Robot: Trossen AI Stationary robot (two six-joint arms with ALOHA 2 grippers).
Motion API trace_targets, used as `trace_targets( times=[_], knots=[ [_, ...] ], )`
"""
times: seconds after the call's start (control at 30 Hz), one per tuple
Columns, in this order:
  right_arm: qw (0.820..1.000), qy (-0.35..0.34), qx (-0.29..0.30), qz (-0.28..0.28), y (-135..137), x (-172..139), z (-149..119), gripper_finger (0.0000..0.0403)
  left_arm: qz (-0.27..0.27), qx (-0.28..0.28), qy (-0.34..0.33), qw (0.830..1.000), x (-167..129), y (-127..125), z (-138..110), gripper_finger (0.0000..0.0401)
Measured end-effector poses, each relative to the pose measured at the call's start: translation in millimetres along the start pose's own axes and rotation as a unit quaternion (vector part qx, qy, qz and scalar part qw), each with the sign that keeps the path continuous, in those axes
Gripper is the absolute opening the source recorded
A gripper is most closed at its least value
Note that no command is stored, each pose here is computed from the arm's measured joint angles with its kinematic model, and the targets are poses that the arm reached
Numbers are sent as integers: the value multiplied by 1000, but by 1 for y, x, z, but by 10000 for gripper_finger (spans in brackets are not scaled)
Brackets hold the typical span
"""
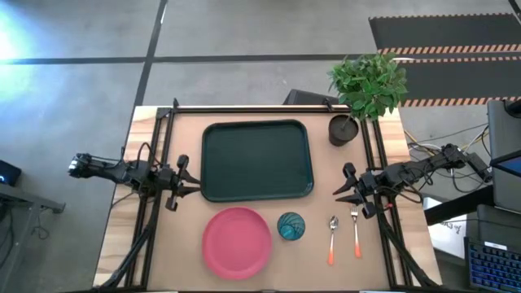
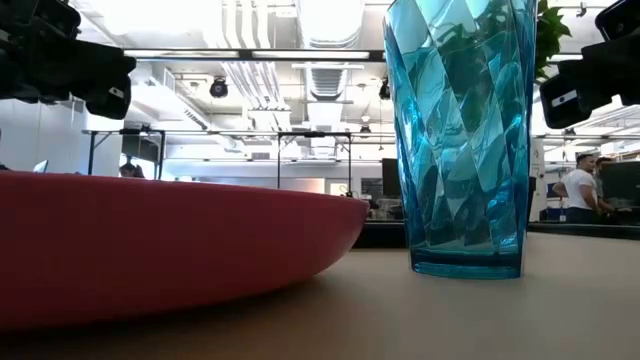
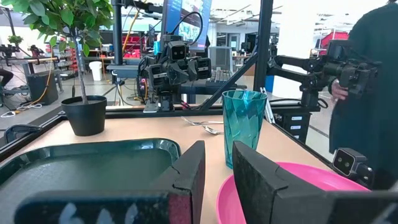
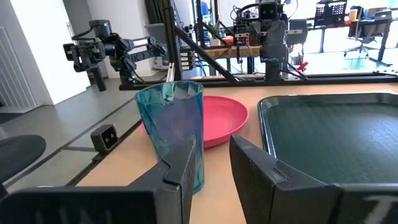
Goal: Pick and place plate/cup/fork/spoon on tray
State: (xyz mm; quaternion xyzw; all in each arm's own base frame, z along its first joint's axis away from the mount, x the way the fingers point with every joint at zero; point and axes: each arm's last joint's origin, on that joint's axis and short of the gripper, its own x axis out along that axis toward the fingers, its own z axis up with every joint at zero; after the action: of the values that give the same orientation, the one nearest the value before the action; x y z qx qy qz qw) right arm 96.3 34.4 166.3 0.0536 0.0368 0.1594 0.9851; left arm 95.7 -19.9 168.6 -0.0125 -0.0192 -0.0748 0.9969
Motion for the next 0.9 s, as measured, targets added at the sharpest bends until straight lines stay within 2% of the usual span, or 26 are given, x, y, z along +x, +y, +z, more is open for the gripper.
trace_targets(
  times=[0.2,0.33,0.47,0.67,0.77,0.9],
  knots=[
    [1000,-3,0,0,0,0,0,89,0,0,0,1000,0,0,0,63],
    [999,-32,15,0,0,0,6,89,0,0,0,1000,0,0,0,63],
    [992,-117,53,4,2,-3,22,89,0,0,0,1000,0,0,0,63],
    [955,-290,59,-31,1,-16,52,89,0,0,0,1000,0,0,0,63],
    [934,-348,58,-52,1,-23,62,89,0,0,0,1000,0,0,0,63],
    [909,-402,90,-60,0,-31,70,89,12,2,-8,1000,0,1,2,63]
  ],
)
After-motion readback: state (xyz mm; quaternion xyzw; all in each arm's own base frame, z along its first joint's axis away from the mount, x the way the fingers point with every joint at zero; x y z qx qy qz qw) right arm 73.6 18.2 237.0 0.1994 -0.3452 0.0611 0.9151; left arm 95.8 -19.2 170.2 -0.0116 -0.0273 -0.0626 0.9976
